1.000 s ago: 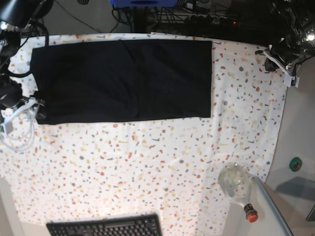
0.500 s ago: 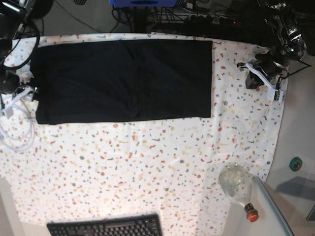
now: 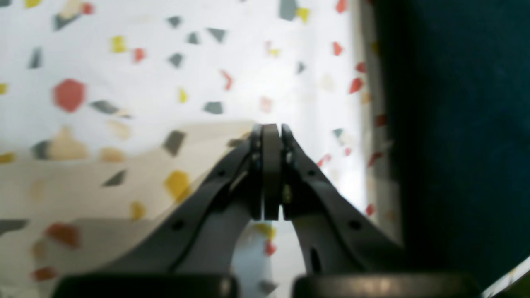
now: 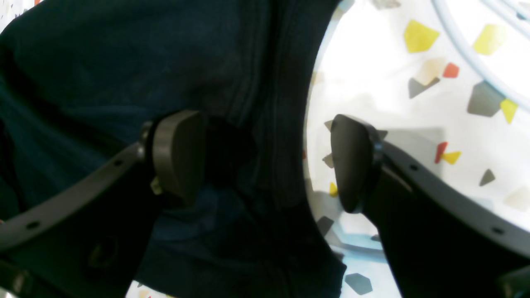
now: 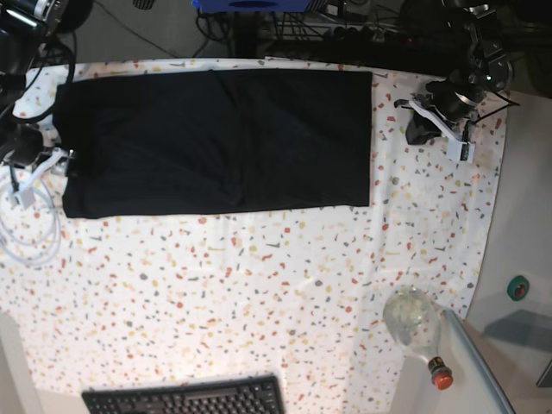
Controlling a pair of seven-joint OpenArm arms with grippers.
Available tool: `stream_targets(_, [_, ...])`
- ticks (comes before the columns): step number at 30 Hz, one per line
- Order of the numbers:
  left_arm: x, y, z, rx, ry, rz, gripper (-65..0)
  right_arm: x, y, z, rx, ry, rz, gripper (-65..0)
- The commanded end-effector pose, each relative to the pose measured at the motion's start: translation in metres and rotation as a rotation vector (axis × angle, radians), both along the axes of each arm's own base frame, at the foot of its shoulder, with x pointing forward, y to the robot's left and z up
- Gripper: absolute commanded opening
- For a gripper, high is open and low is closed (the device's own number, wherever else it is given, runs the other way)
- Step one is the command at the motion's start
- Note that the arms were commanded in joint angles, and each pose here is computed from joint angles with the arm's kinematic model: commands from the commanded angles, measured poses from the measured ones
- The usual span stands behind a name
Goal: Layout the t-shirt on the table in an organized manner, then fold the t-shirt properly
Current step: 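Grasp opposite ends of the folded shirt with both grippers, then fold the right-held end over toward the left gripper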
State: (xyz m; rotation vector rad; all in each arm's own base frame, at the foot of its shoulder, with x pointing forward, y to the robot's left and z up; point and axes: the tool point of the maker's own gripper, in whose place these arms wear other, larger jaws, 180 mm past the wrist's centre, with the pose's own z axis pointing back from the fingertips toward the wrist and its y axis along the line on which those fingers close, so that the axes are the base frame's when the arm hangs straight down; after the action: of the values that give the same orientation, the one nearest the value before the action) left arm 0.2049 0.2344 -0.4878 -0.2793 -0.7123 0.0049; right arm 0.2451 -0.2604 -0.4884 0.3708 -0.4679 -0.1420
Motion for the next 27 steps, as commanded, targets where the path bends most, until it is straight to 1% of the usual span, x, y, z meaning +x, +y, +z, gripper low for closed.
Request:
stream_targets(1, [-0.001,-0.005,0.0,0.0,0.006,-0.019,-65.0,0.0,0.001,0.002,-0.004,0.0,0.016,-21.6])
stream_targets(4, [0.001,-0.012,0.0,-0.014,-0.001,-0.015,-65.0,-0.001,0.003,0.009,-0.027,-0.003,0.041,-27.5])
stream_targets(6, [0.005,-0.018,0.004,-0.018,-0.017,-0.021,-65.0,0.003,0.01,0.012,-0.024,-0.014,0.051,-29.7])
stream_targets(10, [0.017,-0.028,0.019,-0.017,-0.071,-0.032,-65.0,0.004,0.011,0.013,-0.027,-0.019,0.055,-30.2])
stream_targets(15, [0.019,-0.028,0.021,-0.015,-0.078,-0.033,-65.0,0.006,0.011,0.013,-0.026,-0.025,0.052,-30.8])
stream_targets(16, [0.019,-0.028,0.021,-0.015,-0.078,-0.033,-65.0,0.008,0.011,0.015,-0.028,-0.03,0.051,-32.7])
stream_targets(19, [0.019,-0.031,0.021,-0.02,-0.078,-0.038,-65.0,0.014,0.011,0.017,-0.025,-0.04,0.05,-45.0])
stream_targets(21, [0.019,-0.045,0.018,-0.031,-0.071,-0.077,-65.0,0.018,0.012,0.016,-0.014,-0.039,0.046,-52.5])
stream_targets(23, [0.018,-0.056,0.016,-0.041,-0.064,-0.108,-65.0,0.021,0.013,0.014,-0.001,-0.032,0.041,-58.5])
stream_targets(25, [0.019,-0.059,0.015,-0.041,-0.061,-0.112,-65.0,0.021,0.013,0.013,0.003,-0.029,0.041,-63.9])
stream_targets(27, [0.019,-0.056,0.014,-0.033,-0.055,-0.09,-65.0,0.021,0.013,0.014,0.002,-0.026,0.043,-65.0])
